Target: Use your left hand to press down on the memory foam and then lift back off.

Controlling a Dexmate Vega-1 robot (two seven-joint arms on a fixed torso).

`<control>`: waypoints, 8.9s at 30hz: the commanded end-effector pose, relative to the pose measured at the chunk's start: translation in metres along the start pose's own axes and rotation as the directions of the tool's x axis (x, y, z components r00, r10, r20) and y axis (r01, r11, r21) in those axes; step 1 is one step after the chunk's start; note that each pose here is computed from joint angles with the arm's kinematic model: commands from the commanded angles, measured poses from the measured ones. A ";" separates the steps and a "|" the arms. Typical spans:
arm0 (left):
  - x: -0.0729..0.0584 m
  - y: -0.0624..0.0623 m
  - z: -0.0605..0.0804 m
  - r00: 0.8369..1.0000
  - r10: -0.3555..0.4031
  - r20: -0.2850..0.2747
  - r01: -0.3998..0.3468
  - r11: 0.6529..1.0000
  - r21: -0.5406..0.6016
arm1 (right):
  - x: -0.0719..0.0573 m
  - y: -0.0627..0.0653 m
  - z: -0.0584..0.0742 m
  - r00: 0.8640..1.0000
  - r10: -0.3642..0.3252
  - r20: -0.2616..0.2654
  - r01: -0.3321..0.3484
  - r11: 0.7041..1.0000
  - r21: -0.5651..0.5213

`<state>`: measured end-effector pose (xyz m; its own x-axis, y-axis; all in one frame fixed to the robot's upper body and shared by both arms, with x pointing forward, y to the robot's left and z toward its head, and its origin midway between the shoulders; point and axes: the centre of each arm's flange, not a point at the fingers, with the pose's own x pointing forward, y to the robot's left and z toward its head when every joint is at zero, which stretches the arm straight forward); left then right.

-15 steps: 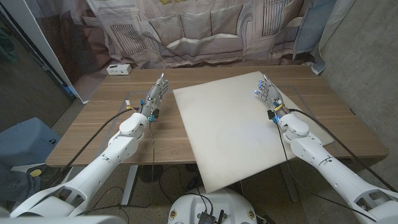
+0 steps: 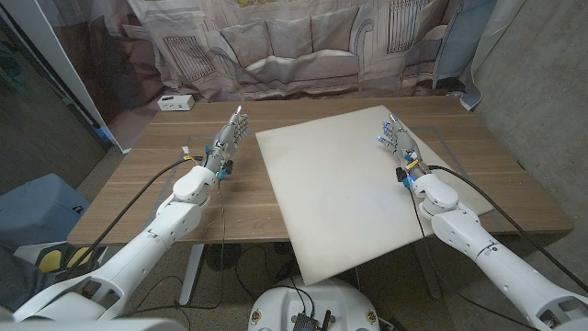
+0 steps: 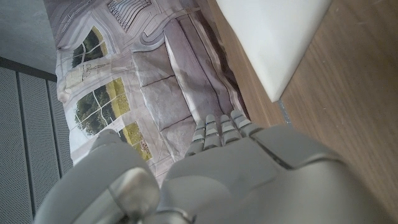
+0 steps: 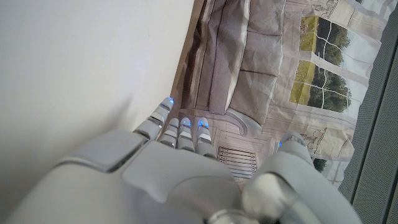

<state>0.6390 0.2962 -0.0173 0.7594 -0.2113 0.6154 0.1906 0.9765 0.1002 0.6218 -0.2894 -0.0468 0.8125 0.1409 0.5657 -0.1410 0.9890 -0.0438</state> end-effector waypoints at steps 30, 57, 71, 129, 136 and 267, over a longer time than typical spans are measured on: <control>-0.014 -0.024 0.048 0.962 0.003 0.272 -0.030 0.995 0.094 | -0.028 -0.010 0.036 0.996 0.034 0.082 -0.033 0.999 -0.019; 0.005 -0.065 0.075 0.920 -0.169 0.354 0.018 0.919 0.393 | -0.049 -0.015 0.029 0.997 -0.025 0.066 0.026 1.000 -0.015; 0.008 -0.079 0.076 0.907 -0.282 0.312 0.065 0.827 0.559 | -0.061 -0.016 0.033 0.996 -0.053 0.071 0.055 0.998 -0.025; 0.023 -0.123 0.105 0.810 -0.562 0.167 0.024 0.317 0.948 | -0.096 -0.021 0.032 0.992 -0.105 0.075 0.108 0.993 -0.037; 0.031 -0.134 0.102 0.796 -0.584 0.161 0.016 0.287 0.958 | -0.098 -0.021 0.034 0.993 -0.093 0.071 0.096 0.995 -0.038; 0.051 -0.228 -0.010 0.705 -0.643 -0.298 0.292 -0.120 0.949 | -0.122 -0.032 0.040 0.982 -0.167 0.090 0.172 0.984 -0.043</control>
<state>0.6320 0.0634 -0.0077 0.5912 -0.7942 0.1406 -0.3892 -0.1282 0.9122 0.5056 -0.3420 -0.0824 0.7677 -0.0313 0.6400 0.0220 0.9995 0.0224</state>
